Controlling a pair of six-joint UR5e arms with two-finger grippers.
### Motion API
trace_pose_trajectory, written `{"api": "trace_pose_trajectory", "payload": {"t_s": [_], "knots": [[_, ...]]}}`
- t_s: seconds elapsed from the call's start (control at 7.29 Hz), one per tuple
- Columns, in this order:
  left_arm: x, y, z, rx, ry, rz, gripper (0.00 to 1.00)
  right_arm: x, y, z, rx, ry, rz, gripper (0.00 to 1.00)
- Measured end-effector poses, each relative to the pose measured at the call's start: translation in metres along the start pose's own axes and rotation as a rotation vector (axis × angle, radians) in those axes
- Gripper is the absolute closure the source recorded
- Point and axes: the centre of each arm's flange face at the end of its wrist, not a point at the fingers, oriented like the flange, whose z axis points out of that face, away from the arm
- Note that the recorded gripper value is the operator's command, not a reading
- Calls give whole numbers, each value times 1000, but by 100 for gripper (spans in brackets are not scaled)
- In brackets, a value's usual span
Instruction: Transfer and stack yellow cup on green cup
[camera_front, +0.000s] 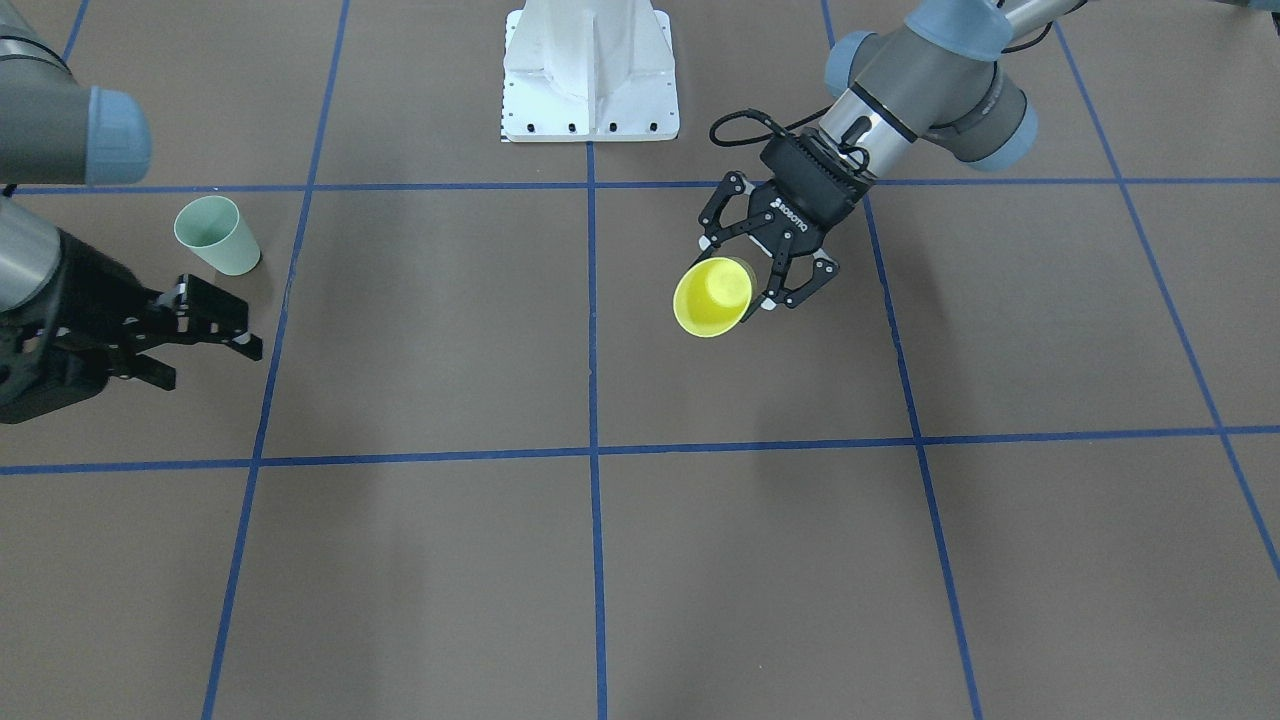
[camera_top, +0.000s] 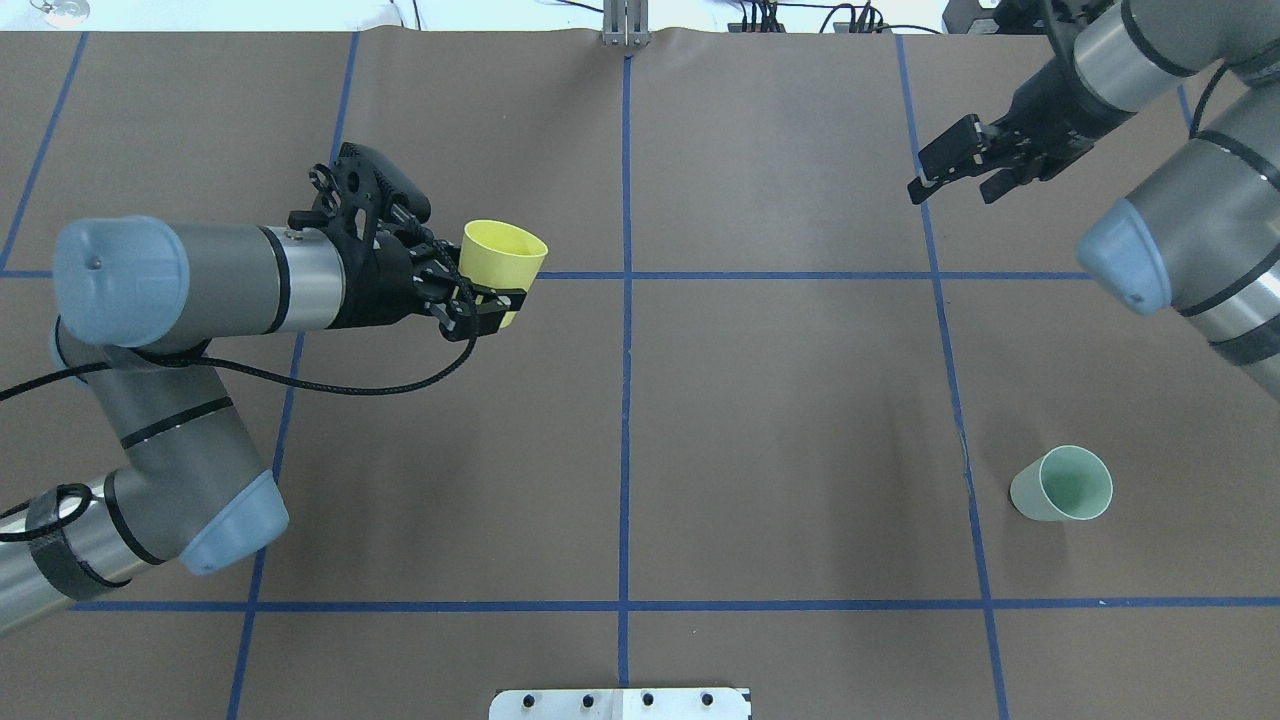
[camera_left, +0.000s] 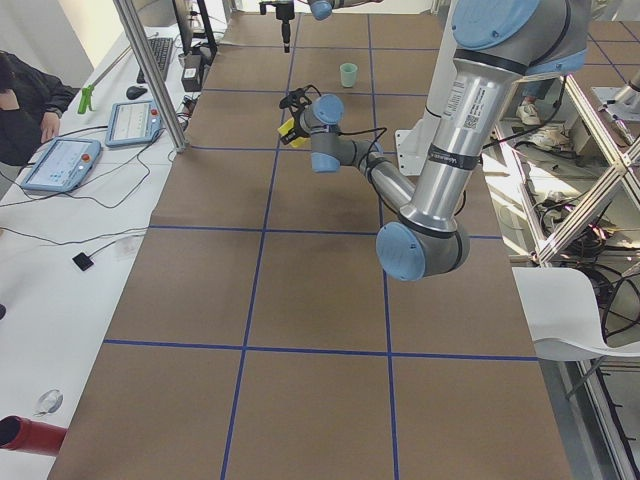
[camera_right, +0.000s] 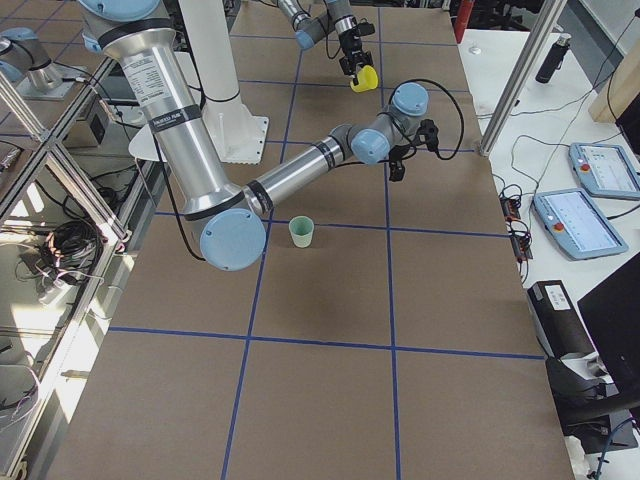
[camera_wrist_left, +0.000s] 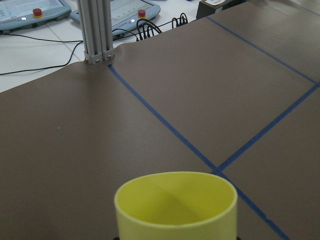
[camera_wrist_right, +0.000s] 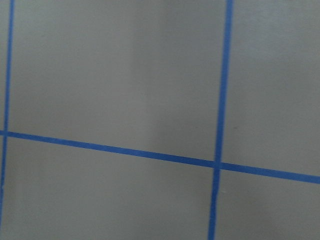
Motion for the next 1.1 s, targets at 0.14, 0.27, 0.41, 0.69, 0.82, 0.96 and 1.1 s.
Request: {"api": "trace_pose_trajectory", "payload": {"t_s": [0.14, 0.27, 0.41, 0.69, 0.82, 0.96, 1.1], "knots": [[21, 4, 7, 1, 46, 10, 100, -32, 5, 12, 23, -52, -25, 2], [40, 6, 13, 4, 95, 27, 100, -61, 8, 22, 34, -104, -38, 2], [55, 7, 18, 11, 139, 48, 100, -88, 11, 29, 33, -143, -47, 2], [77, 16, 25, 23, 203, 67, 100, -141, 17, 41, 13, -199, -82, 2], [86, 20, 29, 22, 222, 70, 100, -160, 22, 49, -3, -218, -101, 3], [93, 21, 33, 22, 234, 72, 100, -174, 27, 56, -18, -230, -115, 5], [98, 18, 39, 24, 240, 74, 100, -183, 32, 62, -31, -238, -125, 5]]}}
